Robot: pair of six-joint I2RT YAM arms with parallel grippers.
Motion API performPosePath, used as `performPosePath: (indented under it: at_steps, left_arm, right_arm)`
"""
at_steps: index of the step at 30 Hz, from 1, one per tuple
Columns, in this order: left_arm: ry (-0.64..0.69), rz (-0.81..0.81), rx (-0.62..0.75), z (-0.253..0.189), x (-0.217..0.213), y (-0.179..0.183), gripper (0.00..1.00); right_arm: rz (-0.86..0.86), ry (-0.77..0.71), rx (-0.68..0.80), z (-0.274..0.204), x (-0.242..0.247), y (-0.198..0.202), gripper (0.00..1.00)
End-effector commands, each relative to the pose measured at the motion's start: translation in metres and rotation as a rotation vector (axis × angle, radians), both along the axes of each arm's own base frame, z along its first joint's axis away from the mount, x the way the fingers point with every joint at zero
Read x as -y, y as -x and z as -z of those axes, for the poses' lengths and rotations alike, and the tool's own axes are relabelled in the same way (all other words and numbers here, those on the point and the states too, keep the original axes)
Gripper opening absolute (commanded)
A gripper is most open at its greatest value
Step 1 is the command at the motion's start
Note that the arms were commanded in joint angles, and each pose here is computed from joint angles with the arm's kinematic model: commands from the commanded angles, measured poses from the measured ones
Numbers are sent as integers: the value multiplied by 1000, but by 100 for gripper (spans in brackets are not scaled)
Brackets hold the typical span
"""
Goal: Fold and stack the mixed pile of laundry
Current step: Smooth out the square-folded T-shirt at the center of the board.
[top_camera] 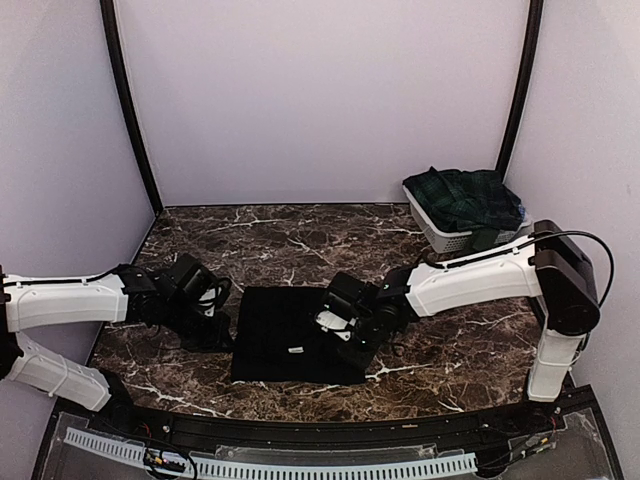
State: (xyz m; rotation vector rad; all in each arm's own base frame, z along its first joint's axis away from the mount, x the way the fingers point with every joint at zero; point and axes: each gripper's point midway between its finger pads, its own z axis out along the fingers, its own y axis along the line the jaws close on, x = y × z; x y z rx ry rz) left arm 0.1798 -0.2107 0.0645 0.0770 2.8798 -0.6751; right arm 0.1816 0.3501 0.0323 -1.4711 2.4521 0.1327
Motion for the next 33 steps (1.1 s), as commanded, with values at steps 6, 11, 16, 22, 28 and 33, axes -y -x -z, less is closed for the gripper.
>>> performPosePath:
  at_steps: [6,11,16,22,28,33]
  left_arm:
    - [3,5,-10,3,1,3,0]
    - [14,4,-15,2,2,4,0]
    - [49,10,-12,-10,6,6,0]
    - [70,10,-29,-25,2,16,0]
    - [65,-9,-138,-2,-5,38,0]
    - [21,-8,-203,25,-11,53,0]
  right_arm:
    - [-62,-3,-32,2,-4,13,38]
    - [-63,23,-24,5,-2,12,21]
    - [-54,-43,24,-35,-5,8,0]
    - [-36,-116,40,-67,2,11,0]
    - [-40,-33,-46,-26,15,26,0]
    - [-43,23,-85,5,20,30,0]
